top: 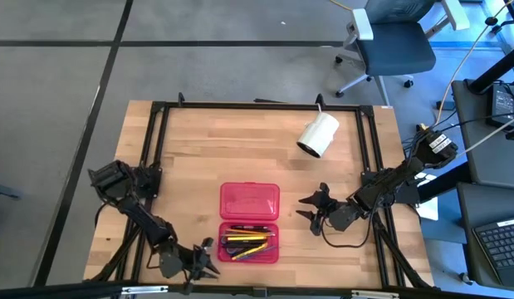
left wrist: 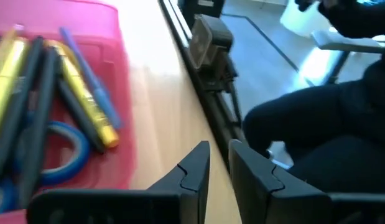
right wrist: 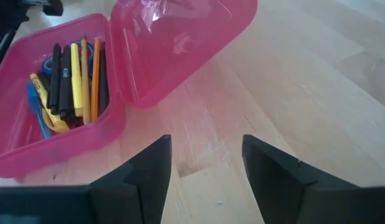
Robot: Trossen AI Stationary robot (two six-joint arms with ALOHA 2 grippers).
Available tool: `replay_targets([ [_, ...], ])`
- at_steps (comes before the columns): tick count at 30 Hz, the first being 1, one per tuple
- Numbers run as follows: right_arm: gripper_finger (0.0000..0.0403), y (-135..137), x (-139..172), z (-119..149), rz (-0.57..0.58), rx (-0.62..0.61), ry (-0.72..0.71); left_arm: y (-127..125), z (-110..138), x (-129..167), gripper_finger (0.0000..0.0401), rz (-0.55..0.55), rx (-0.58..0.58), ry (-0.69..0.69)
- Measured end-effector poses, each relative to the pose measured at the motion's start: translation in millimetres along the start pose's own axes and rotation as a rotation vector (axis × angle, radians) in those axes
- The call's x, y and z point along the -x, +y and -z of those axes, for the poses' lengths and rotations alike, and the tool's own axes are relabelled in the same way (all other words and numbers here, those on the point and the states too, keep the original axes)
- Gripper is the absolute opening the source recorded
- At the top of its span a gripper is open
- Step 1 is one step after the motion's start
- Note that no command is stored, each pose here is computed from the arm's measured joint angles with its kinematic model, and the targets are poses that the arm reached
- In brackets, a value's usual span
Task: Pick & place school supplies into a supply box
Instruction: Close the red supply box
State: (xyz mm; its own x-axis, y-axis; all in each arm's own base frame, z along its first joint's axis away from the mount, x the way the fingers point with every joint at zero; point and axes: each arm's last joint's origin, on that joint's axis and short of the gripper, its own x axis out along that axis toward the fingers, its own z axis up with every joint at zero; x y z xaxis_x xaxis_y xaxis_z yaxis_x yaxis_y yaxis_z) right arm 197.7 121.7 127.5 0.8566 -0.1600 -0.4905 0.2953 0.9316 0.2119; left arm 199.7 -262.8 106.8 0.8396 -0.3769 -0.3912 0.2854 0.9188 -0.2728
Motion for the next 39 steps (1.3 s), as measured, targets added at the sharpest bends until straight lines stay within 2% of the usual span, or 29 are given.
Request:
replay_targets([
  [12,0.0201,-5.1,-7.2,-10.5,0.018,-0.063,-0.049,17.2,24.7,-12.4,0.0056,-0.108,0.030,0.032],
  [18,0.0201,-9.2,-10.4,-13.1,0.040,-0.036,-0.052,22.8,28.7,-16.2,0.0052,-0.165,0.015,0.011],
  [20,0.0201,-10.4,-11.2,-13.6,0.048,0.010,-0.049,23.0,29.4,-16.3,0.0052,-0.168,0.013,0.013],
  [26,0.0200,-19.2,-18.2,-9.6,0.110,0.259,0.000,23.1,29.5,-16.4,0.0056,-0.167,0.012,0.016],
  [33,0.0201,-31.5,-34.9,-2.7,0.183,0.371,0.048,23.1,29.8,-16.4,0.0051,-0.164,0.011,0.021],
  [39,0.0200,-30.3,-45.2,-1.5,0.174,0.508,0.015,23.2,30.0,-16.4,0.0056,-0.164,0.010,0.022],
])
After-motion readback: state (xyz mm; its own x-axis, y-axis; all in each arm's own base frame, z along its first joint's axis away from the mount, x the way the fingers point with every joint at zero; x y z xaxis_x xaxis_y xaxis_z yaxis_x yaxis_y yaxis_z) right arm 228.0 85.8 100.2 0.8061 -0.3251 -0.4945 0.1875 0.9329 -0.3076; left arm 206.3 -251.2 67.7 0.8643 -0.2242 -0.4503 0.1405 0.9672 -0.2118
